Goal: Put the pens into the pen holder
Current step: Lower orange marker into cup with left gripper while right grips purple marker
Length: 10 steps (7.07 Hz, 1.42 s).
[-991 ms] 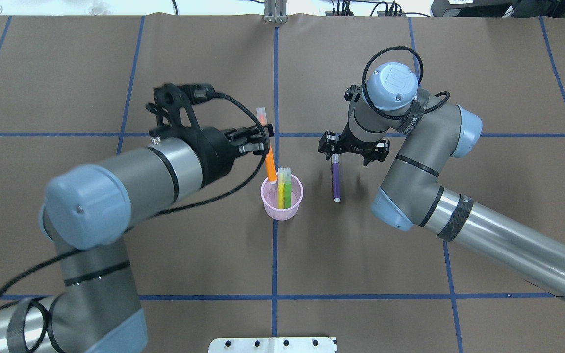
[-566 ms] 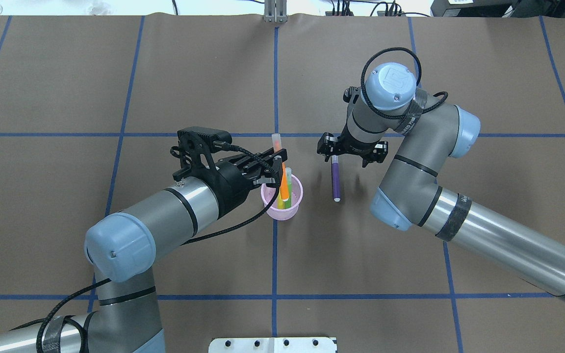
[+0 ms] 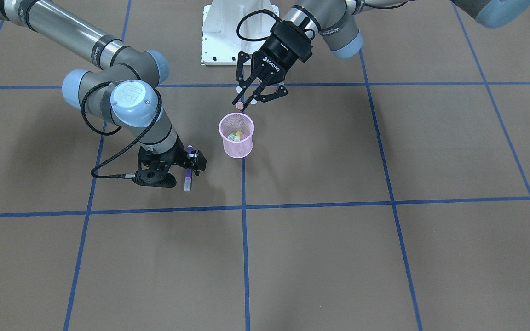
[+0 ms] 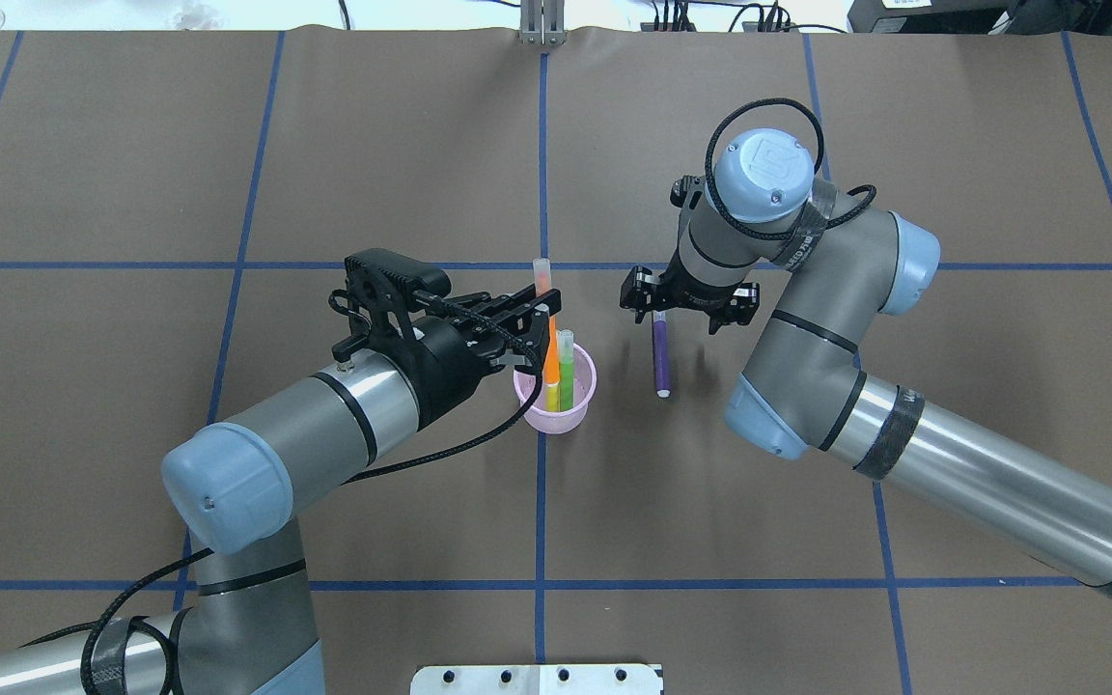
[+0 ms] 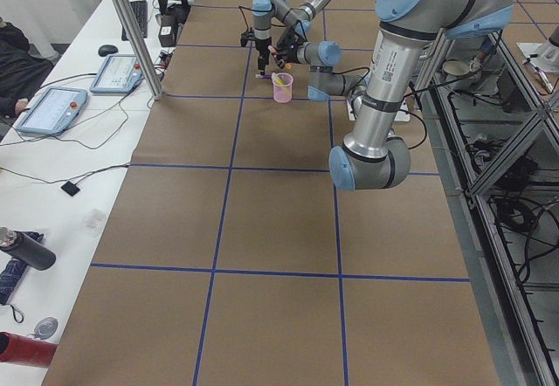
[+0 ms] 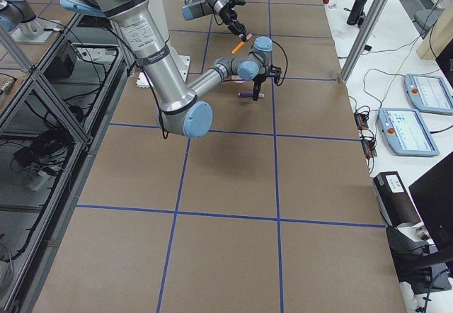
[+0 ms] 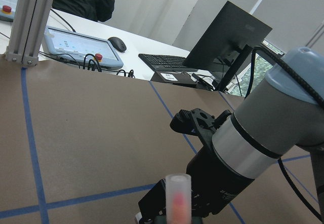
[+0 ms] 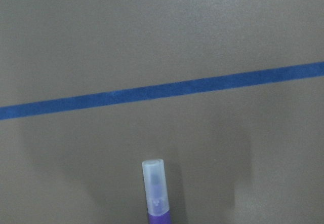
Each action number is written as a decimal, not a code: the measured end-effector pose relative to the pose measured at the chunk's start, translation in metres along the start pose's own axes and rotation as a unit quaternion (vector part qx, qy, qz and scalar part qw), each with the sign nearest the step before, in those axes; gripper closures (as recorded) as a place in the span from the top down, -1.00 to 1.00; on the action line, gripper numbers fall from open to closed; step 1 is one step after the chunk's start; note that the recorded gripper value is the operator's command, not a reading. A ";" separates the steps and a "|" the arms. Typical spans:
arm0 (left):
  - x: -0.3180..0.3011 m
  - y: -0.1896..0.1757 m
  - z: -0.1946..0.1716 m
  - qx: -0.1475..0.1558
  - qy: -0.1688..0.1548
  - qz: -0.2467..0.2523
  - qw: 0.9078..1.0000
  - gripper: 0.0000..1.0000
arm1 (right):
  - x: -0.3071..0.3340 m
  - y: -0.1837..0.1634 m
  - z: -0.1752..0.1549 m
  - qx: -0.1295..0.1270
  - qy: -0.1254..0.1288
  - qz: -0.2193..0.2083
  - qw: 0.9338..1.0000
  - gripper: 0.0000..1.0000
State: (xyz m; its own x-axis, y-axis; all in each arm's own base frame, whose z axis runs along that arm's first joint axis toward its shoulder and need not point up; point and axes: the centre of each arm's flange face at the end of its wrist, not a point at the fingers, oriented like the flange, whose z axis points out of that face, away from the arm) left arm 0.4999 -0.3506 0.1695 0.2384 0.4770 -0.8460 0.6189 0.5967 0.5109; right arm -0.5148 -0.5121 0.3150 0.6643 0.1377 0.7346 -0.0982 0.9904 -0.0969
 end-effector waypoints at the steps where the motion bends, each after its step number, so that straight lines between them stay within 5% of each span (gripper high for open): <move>1: -0.003 0.003 0.008 0.003 -0.009 0.000 1.000 -1.00 | -0.002 0.003 0.004 -0.003 0.001 -0.002 1.000 0.98; 10: -0.044 0.018 0.053 0.015 -0.048 0.010 0.999 -1.00 | -0.010 0.005 0.019 -0.010 0.011 -0.003 1.000 0.98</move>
State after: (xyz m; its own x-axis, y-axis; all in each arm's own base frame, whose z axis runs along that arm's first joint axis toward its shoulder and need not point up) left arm 0.5404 -0.3947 0.2077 0.3200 0.4240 -0.8473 0.6354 0.5674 0.5238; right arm -0.5359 -0.5087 0.3201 0.6814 0.1311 0.7200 -0.0792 0.9913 -0.1055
